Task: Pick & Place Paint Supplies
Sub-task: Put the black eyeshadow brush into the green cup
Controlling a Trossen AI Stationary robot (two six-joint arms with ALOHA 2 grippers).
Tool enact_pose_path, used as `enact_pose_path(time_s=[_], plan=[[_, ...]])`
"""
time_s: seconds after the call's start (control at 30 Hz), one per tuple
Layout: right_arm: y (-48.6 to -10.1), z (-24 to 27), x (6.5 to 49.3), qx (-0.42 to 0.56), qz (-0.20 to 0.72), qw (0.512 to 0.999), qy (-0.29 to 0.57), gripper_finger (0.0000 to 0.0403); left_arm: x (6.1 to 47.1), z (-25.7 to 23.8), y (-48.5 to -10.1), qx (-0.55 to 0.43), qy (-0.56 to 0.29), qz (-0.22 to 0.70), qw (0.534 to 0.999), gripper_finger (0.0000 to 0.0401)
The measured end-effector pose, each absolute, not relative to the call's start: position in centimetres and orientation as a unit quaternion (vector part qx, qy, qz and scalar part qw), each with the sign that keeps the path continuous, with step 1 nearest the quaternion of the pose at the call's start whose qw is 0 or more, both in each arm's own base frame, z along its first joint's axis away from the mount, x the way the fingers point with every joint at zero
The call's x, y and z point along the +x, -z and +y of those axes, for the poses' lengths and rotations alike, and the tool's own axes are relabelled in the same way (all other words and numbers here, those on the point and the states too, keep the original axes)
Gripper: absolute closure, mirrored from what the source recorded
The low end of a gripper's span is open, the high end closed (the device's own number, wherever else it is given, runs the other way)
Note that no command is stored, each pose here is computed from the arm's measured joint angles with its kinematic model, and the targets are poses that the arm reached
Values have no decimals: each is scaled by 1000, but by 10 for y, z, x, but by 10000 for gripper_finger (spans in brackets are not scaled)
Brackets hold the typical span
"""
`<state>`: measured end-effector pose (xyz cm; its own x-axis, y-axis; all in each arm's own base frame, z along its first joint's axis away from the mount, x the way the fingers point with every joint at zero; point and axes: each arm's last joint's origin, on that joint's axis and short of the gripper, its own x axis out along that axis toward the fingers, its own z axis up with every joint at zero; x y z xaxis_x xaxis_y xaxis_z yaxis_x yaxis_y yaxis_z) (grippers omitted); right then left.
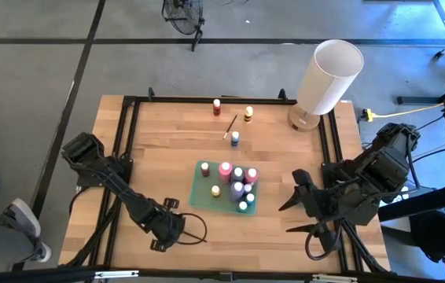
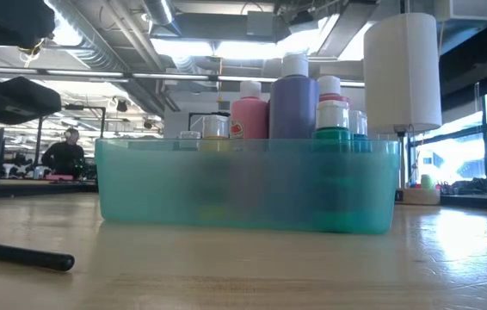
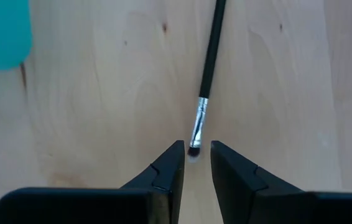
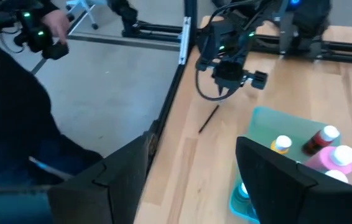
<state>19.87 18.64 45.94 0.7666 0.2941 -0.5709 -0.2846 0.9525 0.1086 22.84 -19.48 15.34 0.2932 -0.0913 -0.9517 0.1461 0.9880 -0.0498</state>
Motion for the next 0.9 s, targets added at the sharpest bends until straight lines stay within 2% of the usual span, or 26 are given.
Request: enact_pose_path(time_s=[0.17, 0.4, 0.9], plan=[[-459, 187, 198, 7, 313, 935, -169, 155, 227, -198, -151, 15, 81, 594, 800, 328], [-458, 187, 198, 5, 315, 934, -168, 155, 231, -196, -139, 1, 33, 602, 798, 329], [-458, 186, 197, 2, 319, 933, -167, 155, 232, -198, -130, 22, 42, 613, 789, 329]])
